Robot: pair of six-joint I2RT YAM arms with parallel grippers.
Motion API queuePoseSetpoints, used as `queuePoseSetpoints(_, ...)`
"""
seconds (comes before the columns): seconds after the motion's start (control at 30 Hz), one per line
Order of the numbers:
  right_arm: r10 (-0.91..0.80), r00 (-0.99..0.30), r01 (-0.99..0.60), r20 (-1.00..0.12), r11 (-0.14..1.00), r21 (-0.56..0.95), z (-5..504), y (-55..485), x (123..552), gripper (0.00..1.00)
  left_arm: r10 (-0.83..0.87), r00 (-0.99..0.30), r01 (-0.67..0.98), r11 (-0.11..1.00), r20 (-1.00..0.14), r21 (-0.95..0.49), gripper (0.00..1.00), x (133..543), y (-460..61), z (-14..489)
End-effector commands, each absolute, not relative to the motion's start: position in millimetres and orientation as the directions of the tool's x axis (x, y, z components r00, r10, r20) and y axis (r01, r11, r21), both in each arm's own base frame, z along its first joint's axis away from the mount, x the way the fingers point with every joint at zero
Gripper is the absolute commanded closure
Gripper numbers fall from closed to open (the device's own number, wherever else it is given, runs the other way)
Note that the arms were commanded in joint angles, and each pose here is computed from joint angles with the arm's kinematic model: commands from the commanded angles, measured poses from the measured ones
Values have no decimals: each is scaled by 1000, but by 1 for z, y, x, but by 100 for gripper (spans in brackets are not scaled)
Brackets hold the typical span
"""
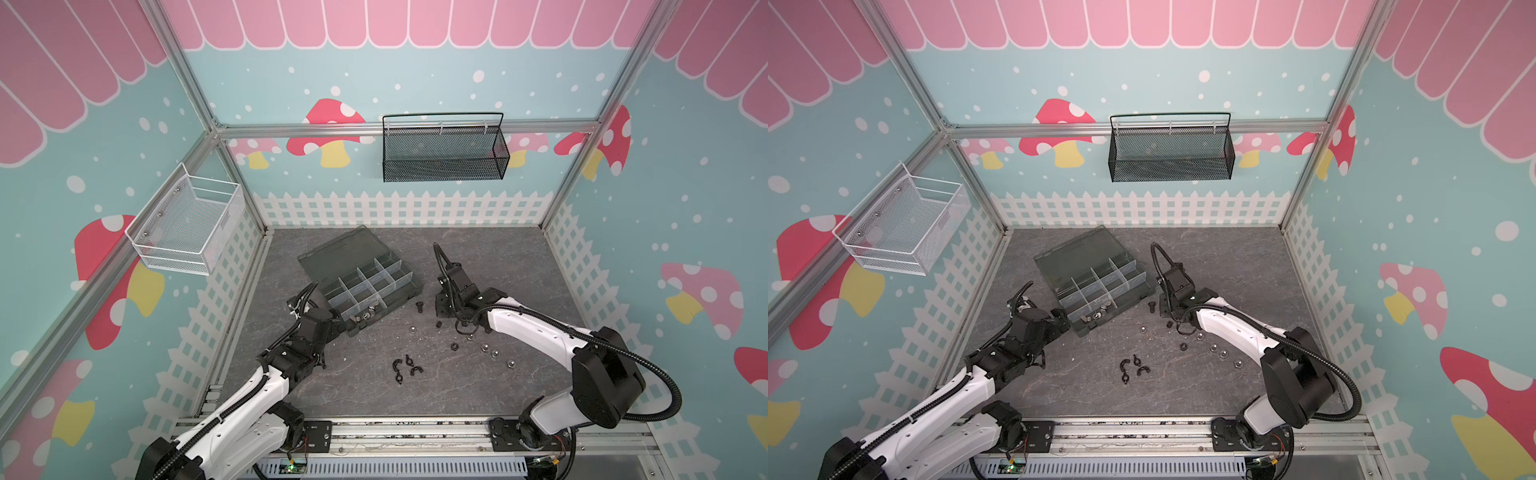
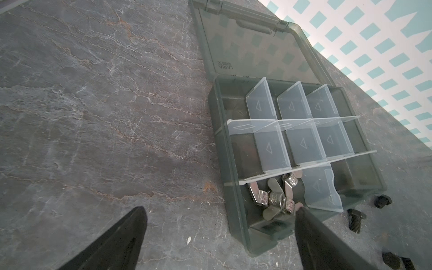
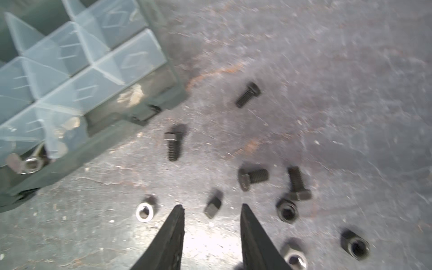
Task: Sort the screws and nuts into containers
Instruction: Pick up the screw from the center of the table.
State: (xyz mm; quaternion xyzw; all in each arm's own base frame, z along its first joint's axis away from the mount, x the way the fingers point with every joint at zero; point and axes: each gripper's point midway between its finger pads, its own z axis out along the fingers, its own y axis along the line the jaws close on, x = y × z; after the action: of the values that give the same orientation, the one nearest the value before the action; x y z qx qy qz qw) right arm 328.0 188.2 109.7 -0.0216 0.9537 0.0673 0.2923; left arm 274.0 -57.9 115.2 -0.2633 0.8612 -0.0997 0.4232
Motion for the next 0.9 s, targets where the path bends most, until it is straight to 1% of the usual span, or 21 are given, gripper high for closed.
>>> queuePoseSetpoints(0.0,38,-852,-39,-522,990,136,101,179,319,56,-550,-495,-376,834,-673,-404,0,276,-58,122)
queuePoseSetpoints(0.13,45,-872,-18,-487,992,124,83,174,318,54,-550,-499,-379,833,-669,-402,1,276,-58,120)
queuePoseSetpoints(0.33,49,-883,-10,-467,992,122,66,176,324,49,-547,-512,-380,836,-662,-397,1,277,-59,117)
queuePoseSetpoints(0.87,113,-898,49,-426,986,157,35,172,333,48,-547,-523,-385,836,-653,-392,1,278,-61,112)
